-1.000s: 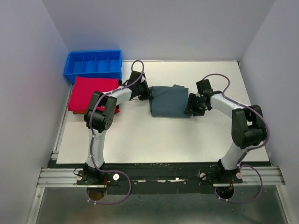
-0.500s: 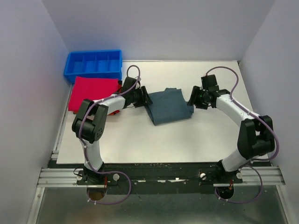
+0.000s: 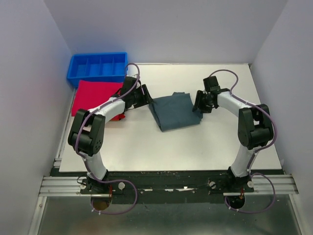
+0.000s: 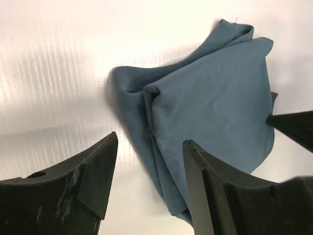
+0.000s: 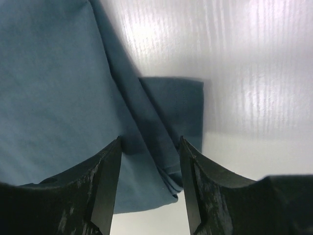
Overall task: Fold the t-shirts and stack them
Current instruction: Fold the long partially folded tshirt into a neat square
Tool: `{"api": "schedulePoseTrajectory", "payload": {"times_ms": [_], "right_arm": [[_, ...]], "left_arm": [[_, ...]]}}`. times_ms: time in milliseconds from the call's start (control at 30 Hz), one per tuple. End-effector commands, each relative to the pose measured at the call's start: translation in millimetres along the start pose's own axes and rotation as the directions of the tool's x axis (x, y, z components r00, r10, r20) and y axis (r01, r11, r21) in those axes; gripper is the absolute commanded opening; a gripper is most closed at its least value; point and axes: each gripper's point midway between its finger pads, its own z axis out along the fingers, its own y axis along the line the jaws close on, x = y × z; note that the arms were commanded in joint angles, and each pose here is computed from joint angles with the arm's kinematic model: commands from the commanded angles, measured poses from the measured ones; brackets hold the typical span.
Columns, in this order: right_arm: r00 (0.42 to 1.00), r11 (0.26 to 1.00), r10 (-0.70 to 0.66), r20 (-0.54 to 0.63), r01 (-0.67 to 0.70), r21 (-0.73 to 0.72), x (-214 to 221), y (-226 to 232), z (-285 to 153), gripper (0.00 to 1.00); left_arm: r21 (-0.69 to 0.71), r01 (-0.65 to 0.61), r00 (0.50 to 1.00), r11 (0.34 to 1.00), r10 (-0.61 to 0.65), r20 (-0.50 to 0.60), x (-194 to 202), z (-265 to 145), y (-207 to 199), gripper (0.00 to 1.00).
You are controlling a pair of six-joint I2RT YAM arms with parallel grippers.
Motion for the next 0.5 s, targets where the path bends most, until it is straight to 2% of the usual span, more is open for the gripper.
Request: {"api": "schedulePoseTrajectory", "payload": {"times_ms": [0,133,233,333,467], "right_arm": [[0.999,0.998,-0.034,-0.042,0.032,-0.045,25.2,9.9,-4.8,0.57],[0.998,0.998,-0.037,-0.058,0.035,-0.045,50.1,6.3,-12.1,0.51],[0.997,0.998,-0.028,-0.076,0.024,-0.054,72.4,2.7,-16.8,0.37],[0.997,0.998,-0.022,-0.077,0.017,-0.063,89.4,1.6,-24.9,0.31],[0.998,0.996,-0.023,-0.062,0.017,-0.089,102.7,2.1,-37.8,0.29]], "left_arm": [[-0.001,0.024,1.000,1.000,-0.024,-0.002,-4.6,4.8,9.3,0.68],[0.019,0.038,0.999,0.999,-0.038,-0.010,-5.7,8.3,11.3,0.68],[0.022,0.041,0.999,0.999,-0.040,-0.019,-3.3,10.2,12.5,0.68],[0.050,0.045,0.999,0.998,-0.044,-0.024,-0.8,9.9,8.6,0.67],[0.098,0.045,0.998,0.994,-0.039,-0.056,11.8,8.9,0.7,0.65]]}}
